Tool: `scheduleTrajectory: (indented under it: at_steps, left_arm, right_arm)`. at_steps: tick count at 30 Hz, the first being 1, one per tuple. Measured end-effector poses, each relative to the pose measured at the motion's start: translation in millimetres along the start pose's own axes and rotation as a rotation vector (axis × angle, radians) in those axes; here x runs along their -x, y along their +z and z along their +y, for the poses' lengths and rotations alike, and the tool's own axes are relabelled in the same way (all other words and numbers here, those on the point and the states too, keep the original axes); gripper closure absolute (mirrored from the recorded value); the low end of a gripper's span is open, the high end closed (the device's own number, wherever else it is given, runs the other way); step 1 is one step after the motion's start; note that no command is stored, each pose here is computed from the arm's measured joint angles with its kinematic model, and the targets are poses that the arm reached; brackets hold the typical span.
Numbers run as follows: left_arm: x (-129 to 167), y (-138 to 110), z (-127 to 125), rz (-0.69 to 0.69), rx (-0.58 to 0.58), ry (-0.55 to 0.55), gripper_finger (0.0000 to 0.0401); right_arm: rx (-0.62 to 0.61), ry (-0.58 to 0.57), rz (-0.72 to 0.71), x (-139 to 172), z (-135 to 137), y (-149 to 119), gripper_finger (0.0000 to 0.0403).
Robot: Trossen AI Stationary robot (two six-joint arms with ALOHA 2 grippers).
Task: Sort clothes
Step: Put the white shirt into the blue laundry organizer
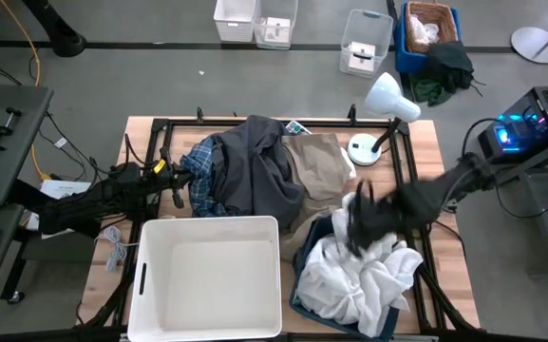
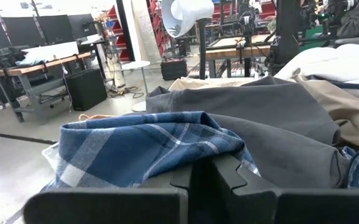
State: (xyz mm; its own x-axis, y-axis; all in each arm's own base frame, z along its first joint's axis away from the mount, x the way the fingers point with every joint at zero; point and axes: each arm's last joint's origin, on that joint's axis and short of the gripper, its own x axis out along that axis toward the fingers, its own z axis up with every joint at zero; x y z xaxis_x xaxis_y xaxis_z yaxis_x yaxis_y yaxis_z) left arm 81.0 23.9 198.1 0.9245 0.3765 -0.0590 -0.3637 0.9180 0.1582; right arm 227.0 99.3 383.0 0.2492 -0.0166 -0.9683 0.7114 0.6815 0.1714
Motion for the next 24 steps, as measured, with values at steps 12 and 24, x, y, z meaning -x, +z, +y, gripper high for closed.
scheduleTrajectory:
  at_steps: [12, 24]
  left_arm:
    - [0.0, -0.3, -0.1, 0.002, 0.000, -0.001, 0.0387]
    - [0.0, -0.3, -0.1, 0.003, 0.000, -0.001, 0.0387]
  right_arm:
    - [-0.371, 0.103, 0.279, -80.1, -99.0, 69.8, 0.0169]
    - [-0.456, 0.143, 0.323, -150.6, -111.5, 59.1, 0.0170]
